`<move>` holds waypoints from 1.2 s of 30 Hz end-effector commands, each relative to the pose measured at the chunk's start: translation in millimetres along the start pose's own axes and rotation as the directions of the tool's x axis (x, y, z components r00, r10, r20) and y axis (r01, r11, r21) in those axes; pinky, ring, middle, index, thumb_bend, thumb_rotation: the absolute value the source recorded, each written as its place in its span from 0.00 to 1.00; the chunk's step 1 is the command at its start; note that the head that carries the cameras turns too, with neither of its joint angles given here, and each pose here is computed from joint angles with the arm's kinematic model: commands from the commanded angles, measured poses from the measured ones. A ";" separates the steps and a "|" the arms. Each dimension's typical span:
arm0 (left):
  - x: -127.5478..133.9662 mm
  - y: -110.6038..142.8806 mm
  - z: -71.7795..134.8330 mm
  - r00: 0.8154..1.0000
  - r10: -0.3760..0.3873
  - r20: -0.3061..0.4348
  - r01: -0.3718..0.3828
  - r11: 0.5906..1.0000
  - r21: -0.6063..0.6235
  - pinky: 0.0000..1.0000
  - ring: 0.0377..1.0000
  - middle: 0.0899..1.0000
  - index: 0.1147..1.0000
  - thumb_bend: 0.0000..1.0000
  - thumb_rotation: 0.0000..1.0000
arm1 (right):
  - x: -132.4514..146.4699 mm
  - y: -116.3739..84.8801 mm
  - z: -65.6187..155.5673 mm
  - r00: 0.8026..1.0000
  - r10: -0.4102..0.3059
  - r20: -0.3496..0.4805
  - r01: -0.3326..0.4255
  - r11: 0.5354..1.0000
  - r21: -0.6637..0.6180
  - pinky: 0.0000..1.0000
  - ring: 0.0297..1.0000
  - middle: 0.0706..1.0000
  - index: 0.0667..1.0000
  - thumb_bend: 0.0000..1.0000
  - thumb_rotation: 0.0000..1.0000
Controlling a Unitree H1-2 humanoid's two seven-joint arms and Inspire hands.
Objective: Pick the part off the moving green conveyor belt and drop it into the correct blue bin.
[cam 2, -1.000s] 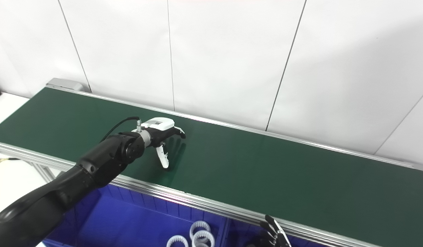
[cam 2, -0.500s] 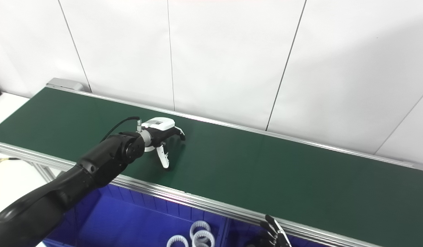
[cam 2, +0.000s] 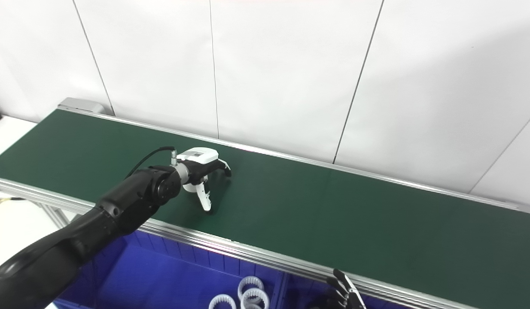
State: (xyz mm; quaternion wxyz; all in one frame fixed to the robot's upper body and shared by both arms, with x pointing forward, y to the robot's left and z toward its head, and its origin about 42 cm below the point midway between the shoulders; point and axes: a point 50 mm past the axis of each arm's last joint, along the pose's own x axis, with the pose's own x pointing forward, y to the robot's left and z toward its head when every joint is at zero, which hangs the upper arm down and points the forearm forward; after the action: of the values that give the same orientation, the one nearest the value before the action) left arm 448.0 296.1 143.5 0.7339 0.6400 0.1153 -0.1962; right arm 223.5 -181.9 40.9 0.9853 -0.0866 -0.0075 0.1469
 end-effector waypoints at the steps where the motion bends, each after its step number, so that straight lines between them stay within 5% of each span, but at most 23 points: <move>1: -1.0 27.5 -5.3 0.996 0.084 -0.006 -0.083 0.996 0.036 0.85 0.86 0.88 0.78 0.80 0.00 | 4.2 -1.3 10.3 0.998 -0.007 0.069 0.007 1.000 0.002 0.75 0.80 0.83 0.89 0.40 0.41; 36: -1.6 12.5 -7.0 0.996 0.084 -0.008 -0.083 0.996 0.044 0.82 0.81 0.85 0.76 0.77 0.00 | 2.1 -2.3 10.9 0.998 -0.006 0.070 0.006 1.000 0.006 0.74 0.80 0.83 0.89 0.40 0.40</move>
State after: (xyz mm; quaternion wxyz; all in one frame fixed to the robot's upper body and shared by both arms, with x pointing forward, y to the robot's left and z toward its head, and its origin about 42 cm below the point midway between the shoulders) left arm 443.1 296.9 136.9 0.7294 0.6481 0.1094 -0.1898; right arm 222.8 -183.1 40.6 0.9851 -0.0864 -0.0065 0.1485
